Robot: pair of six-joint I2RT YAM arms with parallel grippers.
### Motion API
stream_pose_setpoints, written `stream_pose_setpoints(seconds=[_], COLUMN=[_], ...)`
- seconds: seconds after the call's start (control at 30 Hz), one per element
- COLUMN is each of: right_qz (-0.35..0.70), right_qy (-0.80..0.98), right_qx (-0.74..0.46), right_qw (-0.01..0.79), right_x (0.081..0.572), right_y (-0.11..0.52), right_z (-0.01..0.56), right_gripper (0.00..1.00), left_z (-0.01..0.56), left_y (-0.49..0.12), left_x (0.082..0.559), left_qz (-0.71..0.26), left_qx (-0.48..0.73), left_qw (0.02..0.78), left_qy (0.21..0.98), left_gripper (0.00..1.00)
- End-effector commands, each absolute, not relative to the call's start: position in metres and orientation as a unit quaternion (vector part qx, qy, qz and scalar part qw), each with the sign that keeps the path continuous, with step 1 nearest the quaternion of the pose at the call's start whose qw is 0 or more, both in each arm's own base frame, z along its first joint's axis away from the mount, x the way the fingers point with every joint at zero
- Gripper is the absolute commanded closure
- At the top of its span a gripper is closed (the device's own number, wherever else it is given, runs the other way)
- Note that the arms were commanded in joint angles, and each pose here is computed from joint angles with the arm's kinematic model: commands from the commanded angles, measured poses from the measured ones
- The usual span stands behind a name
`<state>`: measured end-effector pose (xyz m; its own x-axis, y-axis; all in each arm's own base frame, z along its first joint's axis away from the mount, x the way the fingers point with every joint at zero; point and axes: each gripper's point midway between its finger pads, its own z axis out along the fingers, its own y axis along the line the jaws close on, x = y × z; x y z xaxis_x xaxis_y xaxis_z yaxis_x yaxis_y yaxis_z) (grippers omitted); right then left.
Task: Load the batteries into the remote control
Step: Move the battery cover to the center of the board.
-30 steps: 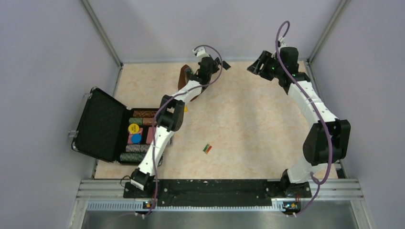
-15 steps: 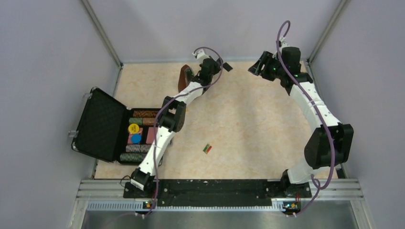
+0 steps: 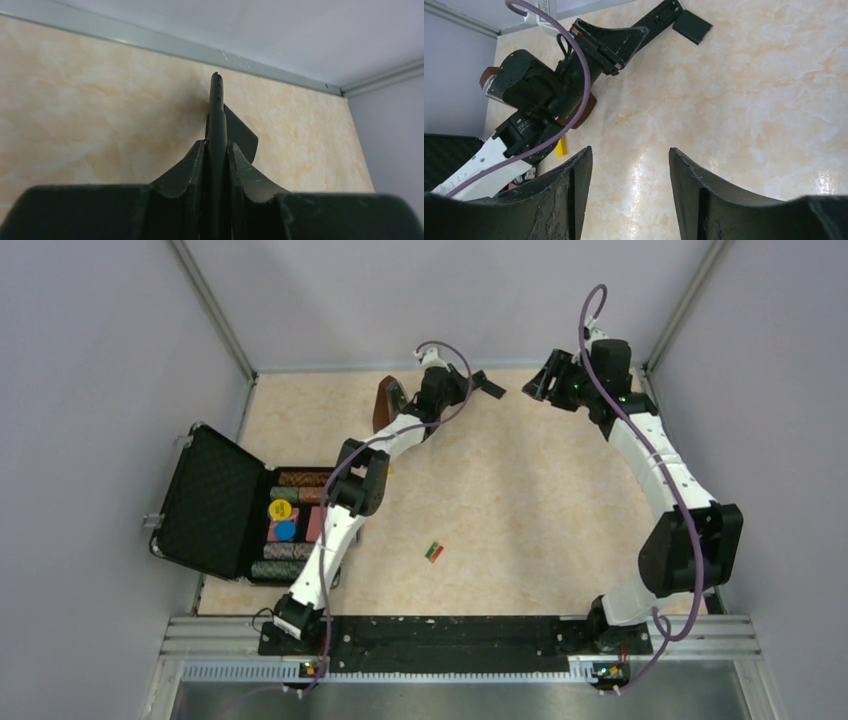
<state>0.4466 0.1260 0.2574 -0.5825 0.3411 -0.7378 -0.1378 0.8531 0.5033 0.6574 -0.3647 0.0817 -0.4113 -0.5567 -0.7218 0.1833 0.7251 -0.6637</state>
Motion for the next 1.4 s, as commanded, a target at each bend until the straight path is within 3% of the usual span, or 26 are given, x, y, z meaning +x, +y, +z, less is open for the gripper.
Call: stream_pose_setpoints(seconds=[0.0, 0.2, 0.33, 0.6, 0.73, 0.93, 1.37], right_qz=[0.244, 0.212, 0.191, 0.212, 0.234, 0.323, 0.336], right_qy=[0.839, 0.853, 0.859, 0.86, 0.848, 0.767, 0.761], right_qx=[0.069, 0.127, 0.167, 0.18, 0.186, 0.229, 0.323], right_qw=[0.482, 0.459, 0.444, 0.427, 0.438, 0.505, 0.451], right_x=[0.442, 0.448, 0.48, 0.554, 0.583, 0.621, 0.666], right_y=[0.114, 0.1, 0.094, 0.111, 0.119, 0.133, 0.134], right_z=[0.277, 0.246, 0.224, 0.164, 0.146, 0.155, 0.083], right_gripper=[0.43, 0.43, 0.46, 0.74, 0.83, 0.83, 0.8], left_z=[0.106, 0.11, 0.129, 0.211, 0.231, 0.236, 0.272], left_y=[-0.394, -0.415, -0.39, -0.338, -0.328, -0.313, -0.298], left_x=[0.616, 0.562, 0.553, 0.544, 0.521, 0.487, 0.441], left_qz=[-0.392, -0.394, -0.373, -0.361, -0.352, -0.365, -0.383], left_qx=[-0.034, 0.079, 0.078, 0.076, 0.099, 0.116, 0.134], left_qw=[0.485, 0.461, 0.476, 0.527, 0.529, 0.512, 0.511], left_qy=[0.781, 0.792, 0.792, 0.766, 0.766, 0.769, 0.758], left_gripper=[1.0, 1.0, 1.0, 1.0, 1.0, 1.0, 1.0])
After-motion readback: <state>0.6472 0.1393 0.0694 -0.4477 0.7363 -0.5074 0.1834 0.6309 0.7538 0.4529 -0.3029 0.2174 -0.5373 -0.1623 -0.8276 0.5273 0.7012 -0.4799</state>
